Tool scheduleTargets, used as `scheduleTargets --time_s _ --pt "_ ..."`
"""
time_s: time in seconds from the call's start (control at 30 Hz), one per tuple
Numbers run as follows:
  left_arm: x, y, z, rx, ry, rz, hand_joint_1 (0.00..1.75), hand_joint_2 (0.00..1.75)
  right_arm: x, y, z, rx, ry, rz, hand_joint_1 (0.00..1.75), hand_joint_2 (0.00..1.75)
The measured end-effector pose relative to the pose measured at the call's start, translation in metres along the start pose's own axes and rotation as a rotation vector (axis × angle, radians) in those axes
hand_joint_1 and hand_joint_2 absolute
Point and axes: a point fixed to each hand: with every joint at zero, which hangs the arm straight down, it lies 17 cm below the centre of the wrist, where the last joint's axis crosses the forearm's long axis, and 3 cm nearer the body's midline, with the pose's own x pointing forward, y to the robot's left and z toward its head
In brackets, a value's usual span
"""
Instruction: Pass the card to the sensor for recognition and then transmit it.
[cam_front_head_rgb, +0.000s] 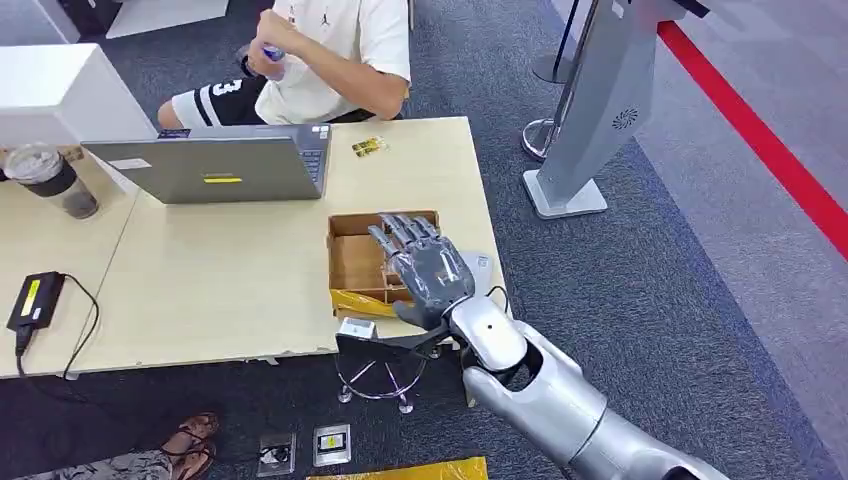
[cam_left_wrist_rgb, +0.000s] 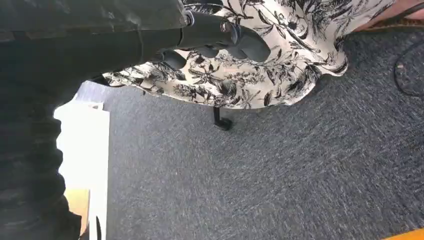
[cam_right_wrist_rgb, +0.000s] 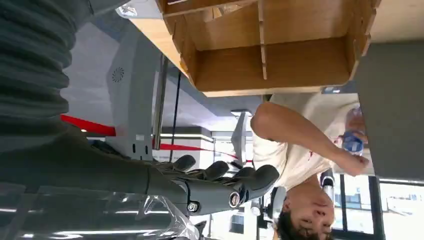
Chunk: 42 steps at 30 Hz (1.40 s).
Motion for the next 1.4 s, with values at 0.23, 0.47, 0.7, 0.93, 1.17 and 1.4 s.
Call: scheduleTargets --time_s 0.23,0.47,0.7,0.93,1.17,1.4 --pt "0.001 0.003 -0.001 0.007 -0.013 -0.011 0.0 1.75 0.0 0.012 0.004 0.037 0.007 -0.002 0.0 1.75" --pt "0.003 0.004 -0.001 0.009 -0.031 -0.02 0.0 1.75 -0.001 0.024 0.006 0.065 0.013 -0.003 0.0 1.75" --pt "0.004 0.004 -0.001 0.012 -0.038 -0.031 0.0 1.75 -0.002 0.039 0.005 0.09 0.03 -0.019 0.0 1.75" --pt "0.004 0.004 -0.001 0.012 -0.038 -0.033 0.0 1.75 -0.004 0.052 0.004 0.111 0.049 -0.034 0.05 1.75" --pt "0.005 0.004 -0.001 0.014 -0.04 -0.038 0.0 1.75 -0.01 0.063 0.0 0.115 0.074 -0.053 0.05 1.75" --pt "0.005 0.004 -0.001 0.014 -0.04 -0.04 0.0 1.75 -0.013 0.075 0.0 0.14 0.088 -0.047 0.1 1.75"
